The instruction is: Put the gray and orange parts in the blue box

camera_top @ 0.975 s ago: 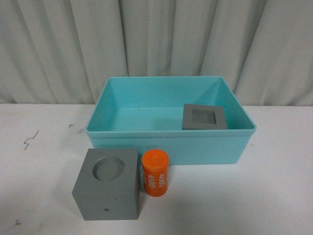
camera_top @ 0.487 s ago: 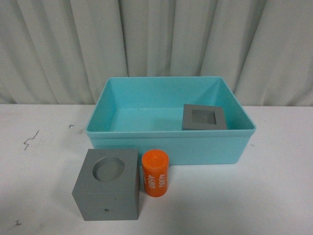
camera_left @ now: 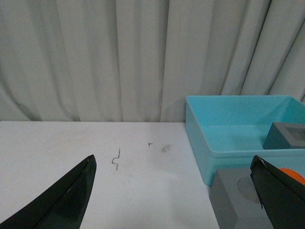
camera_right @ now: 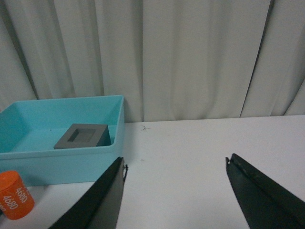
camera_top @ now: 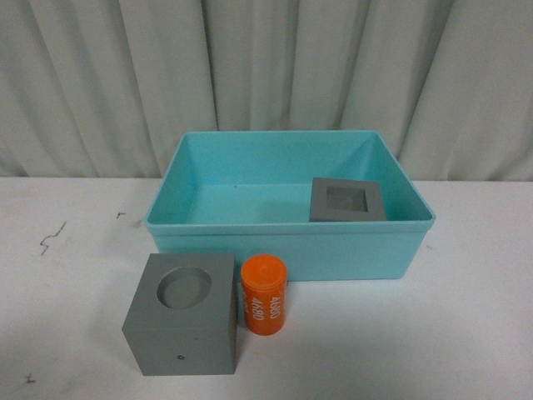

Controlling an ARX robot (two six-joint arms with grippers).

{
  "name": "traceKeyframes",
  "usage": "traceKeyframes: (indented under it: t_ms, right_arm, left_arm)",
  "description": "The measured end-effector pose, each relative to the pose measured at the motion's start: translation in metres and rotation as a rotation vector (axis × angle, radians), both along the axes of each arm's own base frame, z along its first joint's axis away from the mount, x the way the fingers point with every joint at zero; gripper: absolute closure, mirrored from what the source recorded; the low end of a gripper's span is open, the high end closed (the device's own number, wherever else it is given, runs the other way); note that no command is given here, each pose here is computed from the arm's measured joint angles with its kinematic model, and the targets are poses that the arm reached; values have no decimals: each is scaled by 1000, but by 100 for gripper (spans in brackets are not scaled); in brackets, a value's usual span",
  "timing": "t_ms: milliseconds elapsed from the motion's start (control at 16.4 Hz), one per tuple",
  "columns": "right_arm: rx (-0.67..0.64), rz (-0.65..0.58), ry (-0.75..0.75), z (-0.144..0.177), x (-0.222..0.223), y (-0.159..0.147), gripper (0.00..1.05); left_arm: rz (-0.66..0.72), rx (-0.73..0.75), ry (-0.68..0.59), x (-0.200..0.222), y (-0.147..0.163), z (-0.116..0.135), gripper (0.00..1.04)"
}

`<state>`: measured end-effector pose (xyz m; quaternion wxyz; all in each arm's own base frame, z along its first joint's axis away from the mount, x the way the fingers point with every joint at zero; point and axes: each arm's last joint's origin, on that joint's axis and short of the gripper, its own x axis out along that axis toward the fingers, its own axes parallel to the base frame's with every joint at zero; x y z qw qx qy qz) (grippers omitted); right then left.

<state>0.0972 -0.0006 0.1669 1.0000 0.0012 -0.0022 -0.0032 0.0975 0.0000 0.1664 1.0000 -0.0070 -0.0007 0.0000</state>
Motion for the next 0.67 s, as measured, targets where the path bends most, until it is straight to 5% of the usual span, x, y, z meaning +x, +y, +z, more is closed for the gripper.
traceKeyframes:
  t_ms: [183, 244, 366, 670]
  right_arm:
    - [0, 0, 0, 0, 0, 0, 5]
    - [0, 0, 0, 0, 0, 0, 6]
    - [-1, 1, 0, 0, 0, 0, 6]
    - [0, 1, 0, 0, 0, 0, 6]
  left_arm:
    - [0, 0, 0, 0, 0, 0, 7]
    - [0, 0, 0, 0, 0, 0, 7]
    - [30, -90, 340, 3, -8, 7, 7]
    - [-66, -149, 235, 23, -27, 73, 7]
